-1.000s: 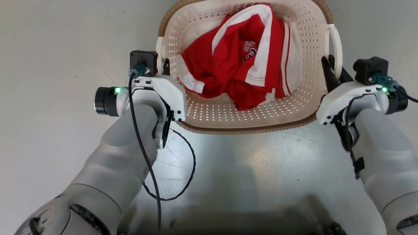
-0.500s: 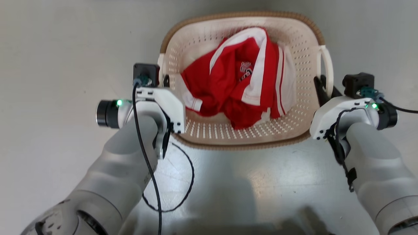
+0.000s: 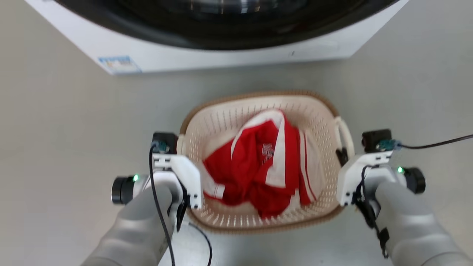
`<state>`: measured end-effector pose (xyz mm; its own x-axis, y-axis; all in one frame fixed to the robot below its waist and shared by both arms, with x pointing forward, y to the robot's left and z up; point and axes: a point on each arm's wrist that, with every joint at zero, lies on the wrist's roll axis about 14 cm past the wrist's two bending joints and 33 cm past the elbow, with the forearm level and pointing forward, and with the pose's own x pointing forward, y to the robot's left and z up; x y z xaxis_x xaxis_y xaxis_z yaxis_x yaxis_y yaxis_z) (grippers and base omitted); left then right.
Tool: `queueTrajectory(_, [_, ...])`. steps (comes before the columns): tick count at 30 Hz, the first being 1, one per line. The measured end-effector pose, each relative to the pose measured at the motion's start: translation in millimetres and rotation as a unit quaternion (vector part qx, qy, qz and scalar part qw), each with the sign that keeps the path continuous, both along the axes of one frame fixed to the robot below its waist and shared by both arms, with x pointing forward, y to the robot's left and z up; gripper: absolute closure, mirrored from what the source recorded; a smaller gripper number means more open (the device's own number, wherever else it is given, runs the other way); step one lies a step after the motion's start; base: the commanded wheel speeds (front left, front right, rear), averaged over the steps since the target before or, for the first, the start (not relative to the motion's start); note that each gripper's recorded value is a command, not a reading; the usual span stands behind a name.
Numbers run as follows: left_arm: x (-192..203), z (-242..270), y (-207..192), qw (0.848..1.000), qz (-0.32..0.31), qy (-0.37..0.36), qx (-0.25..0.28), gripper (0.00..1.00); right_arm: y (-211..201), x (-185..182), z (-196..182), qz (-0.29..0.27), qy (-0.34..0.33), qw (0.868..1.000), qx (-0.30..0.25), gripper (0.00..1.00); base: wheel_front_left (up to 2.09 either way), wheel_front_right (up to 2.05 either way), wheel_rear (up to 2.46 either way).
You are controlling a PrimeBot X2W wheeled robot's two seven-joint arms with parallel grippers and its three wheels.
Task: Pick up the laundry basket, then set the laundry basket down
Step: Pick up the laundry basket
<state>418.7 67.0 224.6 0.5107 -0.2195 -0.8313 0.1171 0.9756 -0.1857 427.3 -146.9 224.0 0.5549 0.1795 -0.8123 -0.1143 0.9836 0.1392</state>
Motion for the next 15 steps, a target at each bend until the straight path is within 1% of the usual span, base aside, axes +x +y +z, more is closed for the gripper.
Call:
queueTrajectory(5, [-20, 26, -1, 1.0, -0.008, 0.001, -0.007, 1.0, 0, -19, 31, -0.003, -0.005, 1.0, 0.002, 1.0, 0.0, 0.0, 0.0])
queueTrajectory(6, [-30, 35, -2, 1.0, -0.012, 0.006, -0.01, 1.0, 0, -30, 42, -0.001, -0.001, 1.0, 0.002, 1.0, 0.0, 0.0, 0.0])
queueTrajectory(15, [-65, 71, -5, 0.999, -0.043, -0.004, -0.006, 1.0, 1, -69, 83, 0.015, -0.014, 1.0, -0.005, 1.0, 0.0, 0.0, 0.0])
